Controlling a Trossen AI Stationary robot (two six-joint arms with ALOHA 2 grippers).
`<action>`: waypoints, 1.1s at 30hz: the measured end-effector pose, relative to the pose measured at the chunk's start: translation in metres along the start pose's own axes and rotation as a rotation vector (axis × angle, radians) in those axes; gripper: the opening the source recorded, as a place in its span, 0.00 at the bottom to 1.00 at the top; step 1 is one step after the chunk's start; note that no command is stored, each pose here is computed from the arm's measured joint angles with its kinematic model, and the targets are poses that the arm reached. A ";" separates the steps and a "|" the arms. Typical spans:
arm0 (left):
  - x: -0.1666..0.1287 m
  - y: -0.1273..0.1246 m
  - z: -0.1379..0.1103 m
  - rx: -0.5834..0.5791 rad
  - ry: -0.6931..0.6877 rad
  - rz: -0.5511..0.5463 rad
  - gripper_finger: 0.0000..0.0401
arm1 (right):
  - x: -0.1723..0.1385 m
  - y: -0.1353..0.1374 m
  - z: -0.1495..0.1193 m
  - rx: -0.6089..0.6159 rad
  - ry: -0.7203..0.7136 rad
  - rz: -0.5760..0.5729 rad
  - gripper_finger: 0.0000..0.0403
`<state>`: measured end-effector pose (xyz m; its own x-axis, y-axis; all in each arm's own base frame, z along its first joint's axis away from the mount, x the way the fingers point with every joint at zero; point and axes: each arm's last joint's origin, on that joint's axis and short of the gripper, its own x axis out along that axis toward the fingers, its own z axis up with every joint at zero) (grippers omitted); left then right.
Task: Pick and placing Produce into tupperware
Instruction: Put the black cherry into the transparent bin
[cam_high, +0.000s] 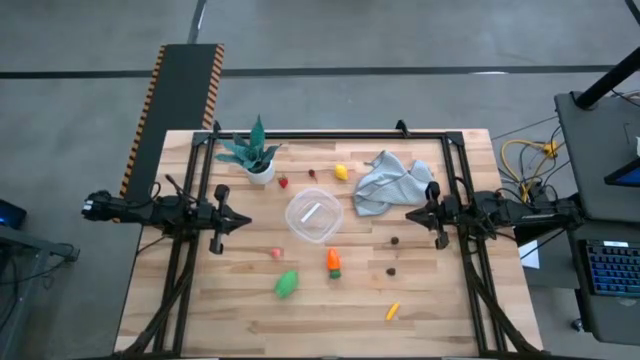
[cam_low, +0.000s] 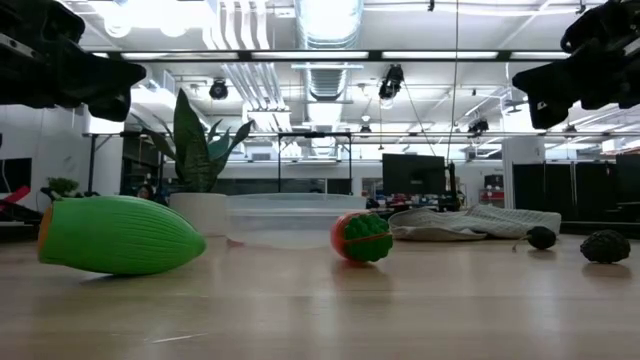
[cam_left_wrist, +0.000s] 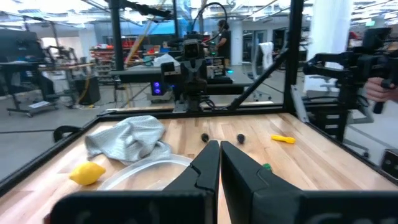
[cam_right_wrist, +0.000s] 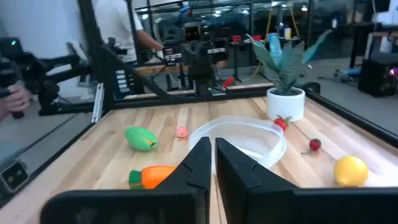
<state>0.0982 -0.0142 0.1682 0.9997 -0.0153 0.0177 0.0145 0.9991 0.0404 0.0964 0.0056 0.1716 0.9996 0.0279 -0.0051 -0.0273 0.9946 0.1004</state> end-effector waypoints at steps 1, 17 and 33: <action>0.000 0.000 0.000 -0.001 -0.001 0.015 0.00 | 0.000 0.000 0.000 0.008 0.000 -0.002 0.06; 0.000 0.001 0.001 -0.014 -0.011 0.035 0.00 | -0.002 0.002 0.023 0.007 -0.053 0.004 0.60; 0.000 0.001 0.005 -0.021 -0.047 0.036 0.00 | 0.043 0.013 0.086 -0.022 0.589 -0.020 0.59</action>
<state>0.0980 -0.0132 0.1730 0.9977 0.0191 0.0657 -0.0203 0.9996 0.0178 0.1397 0.0109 0.2577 0.8270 0.0544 -0.5595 -0.0153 0.9971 0.0744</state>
